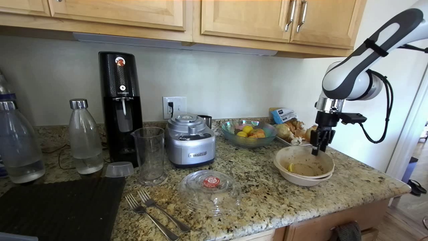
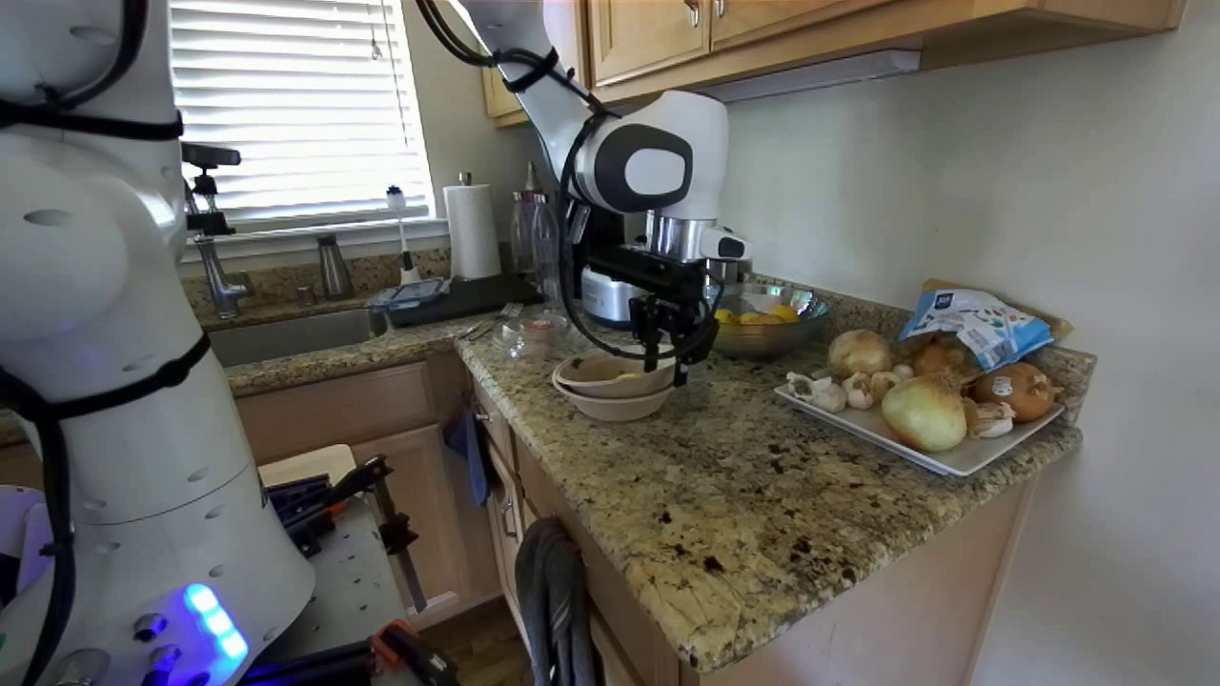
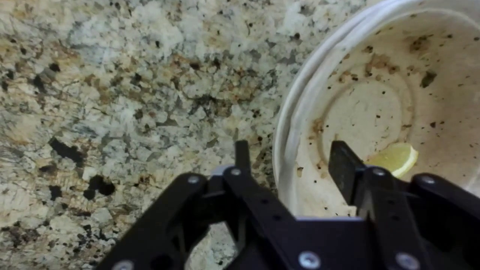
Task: Unstack the bowls on the counter
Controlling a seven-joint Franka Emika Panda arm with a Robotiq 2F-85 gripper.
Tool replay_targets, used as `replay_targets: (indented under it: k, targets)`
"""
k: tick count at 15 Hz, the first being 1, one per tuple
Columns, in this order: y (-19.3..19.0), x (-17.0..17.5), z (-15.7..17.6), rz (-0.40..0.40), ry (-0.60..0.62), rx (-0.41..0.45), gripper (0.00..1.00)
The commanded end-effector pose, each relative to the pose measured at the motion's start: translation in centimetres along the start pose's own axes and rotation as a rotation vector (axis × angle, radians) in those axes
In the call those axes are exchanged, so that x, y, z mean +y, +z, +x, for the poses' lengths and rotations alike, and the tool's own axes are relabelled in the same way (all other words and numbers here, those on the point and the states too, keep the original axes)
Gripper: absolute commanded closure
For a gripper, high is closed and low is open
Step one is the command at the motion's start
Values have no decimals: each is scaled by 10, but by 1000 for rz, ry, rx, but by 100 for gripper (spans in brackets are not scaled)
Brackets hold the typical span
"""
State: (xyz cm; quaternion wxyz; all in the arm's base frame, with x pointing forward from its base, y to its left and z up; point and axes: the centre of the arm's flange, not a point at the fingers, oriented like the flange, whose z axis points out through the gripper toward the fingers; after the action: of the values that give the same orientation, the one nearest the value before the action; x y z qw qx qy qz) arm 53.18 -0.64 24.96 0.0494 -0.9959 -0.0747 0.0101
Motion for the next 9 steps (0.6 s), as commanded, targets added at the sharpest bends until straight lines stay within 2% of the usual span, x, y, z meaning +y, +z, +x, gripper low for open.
replay_targets:
  k: [1,4,7,9]
  targets:
    - [-2,5,0,15,-21,28,74]
    - [-1,6,1,13,-19,22,92]
    - [-1,6,2,10,-16,16,97]
    - [-2,5,2,12,-20,15,95]
